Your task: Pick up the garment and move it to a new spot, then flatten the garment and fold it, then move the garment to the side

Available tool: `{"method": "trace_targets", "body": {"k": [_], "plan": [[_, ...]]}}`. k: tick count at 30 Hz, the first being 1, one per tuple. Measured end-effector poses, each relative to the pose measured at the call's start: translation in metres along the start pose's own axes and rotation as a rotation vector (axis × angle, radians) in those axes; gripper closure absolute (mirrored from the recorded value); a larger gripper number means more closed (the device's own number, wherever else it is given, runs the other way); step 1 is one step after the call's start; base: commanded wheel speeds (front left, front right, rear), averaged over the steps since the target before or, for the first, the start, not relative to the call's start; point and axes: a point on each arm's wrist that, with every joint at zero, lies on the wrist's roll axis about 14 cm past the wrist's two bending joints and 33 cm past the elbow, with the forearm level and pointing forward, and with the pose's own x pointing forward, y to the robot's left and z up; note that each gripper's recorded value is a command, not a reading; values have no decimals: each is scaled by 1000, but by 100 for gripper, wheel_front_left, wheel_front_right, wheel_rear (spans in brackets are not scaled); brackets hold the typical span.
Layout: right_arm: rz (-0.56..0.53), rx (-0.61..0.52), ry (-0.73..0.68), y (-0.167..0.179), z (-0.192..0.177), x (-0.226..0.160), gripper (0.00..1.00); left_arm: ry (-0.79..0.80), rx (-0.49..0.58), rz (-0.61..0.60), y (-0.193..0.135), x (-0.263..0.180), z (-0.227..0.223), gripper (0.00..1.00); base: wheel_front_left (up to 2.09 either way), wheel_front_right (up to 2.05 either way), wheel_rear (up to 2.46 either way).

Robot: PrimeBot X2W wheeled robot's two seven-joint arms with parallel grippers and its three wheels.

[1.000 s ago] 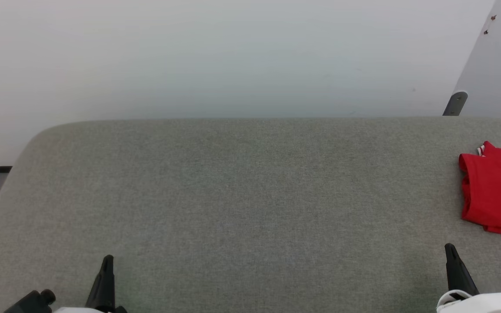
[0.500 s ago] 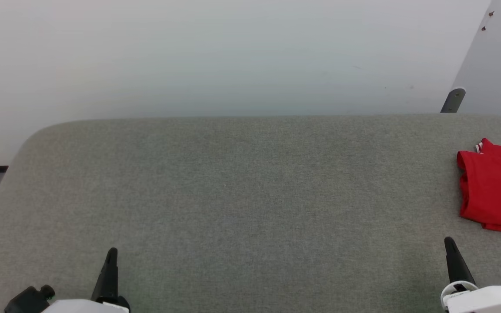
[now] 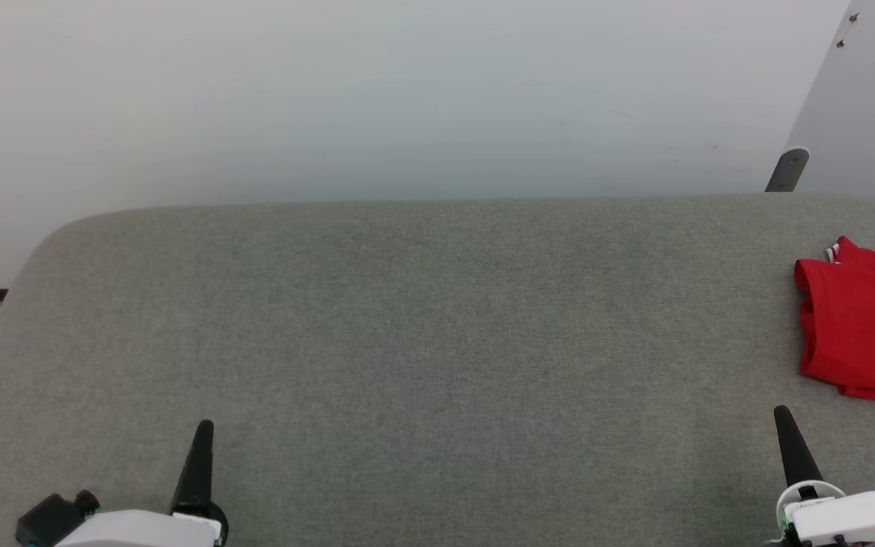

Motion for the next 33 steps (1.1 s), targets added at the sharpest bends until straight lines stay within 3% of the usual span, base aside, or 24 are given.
{"method": "trace_targets", "body": {"k": [33], "plan": [[23, 302, 3, 7, 6, 8, 100, 48, -309, -39, -18, 17, -13, 100, 0, 0, 0]]}}
